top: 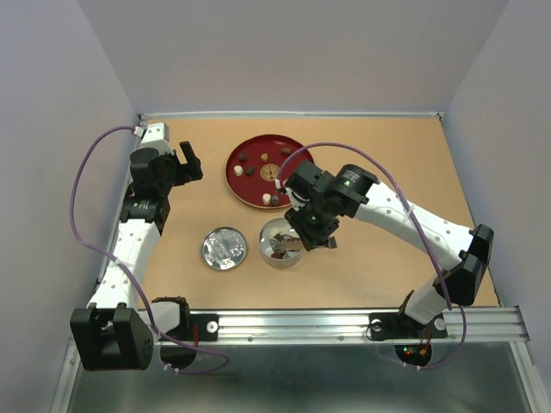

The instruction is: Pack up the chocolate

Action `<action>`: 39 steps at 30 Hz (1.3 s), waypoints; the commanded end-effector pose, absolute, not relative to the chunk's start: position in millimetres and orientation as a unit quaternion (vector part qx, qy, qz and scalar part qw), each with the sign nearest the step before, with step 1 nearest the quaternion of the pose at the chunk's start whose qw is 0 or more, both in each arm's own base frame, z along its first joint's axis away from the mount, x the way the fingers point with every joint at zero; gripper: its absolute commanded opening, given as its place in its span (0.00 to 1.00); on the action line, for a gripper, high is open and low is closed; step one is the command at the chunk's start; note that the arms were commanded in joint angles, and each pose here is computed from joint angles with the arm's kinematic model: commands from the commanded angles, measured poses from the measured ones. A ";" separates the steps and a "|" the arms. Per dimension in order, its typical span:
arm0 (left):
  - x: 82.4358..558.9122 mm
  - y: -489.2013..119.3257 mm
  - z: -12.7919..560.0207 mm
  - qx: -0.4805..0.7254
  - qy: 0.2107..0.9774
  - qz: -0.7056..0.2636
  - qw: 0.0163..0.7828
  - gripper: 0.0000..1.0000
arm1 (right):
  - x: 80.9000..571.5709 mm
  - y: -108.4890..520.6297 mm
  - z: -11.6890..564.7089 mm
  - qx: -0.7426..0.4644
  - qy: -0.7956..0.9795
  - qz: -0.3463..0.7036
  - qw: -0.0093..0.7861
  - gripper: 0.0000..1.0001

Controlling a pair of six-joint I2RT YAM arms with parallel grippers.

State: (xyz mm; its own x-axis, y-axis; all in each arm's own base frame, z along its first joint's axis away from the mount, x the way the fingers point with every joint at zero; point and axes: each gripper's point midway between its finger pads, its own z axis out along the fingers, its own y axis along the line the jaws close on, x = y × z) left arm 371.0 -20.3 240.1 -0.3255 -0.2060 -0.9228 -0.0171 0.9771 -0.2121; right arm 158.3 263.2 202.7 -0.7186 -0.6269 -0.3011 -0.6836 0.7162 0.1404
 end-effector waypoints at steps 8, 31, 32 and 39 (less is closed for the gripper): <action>373.7 -18.7 255.8 -0.064 0.796 -0.080 0.597 0.99 | 185.7 281.4 264.6 -0.324 0.903 0.156 0.236 0.42; 373.1 -22.5 257.4 -0.061 0.795 -0.090 0.597 0.99 | 342.4 326.4 253.5 -0.266 0.869 0.032 0.417 0.40; 372.9 -23.0 259.6 -0.060 0.793 -0.092 0.600 0.99 | 348.4 328.9 253.6 -0.265 0.866 0.032 0.423 0.40; 373.7 -25.6 257.5 -0.057 0.794 -0.098 0.597 0.99 | 391.1 335.4 241.4 -0.241 0.861 0.008 0.447 0.41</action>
State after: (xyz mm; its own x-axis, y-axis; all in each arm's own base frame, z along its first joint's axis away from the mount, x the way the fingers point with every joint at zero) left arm 370.7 -23.4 240.1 -0.3293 -0.2065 -0.9214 -0.0012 0.9759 -0.2183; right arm 351.5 324.8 189.4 -0.5863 -0.5083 -0.6308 -0.5017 0.8392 -0.2100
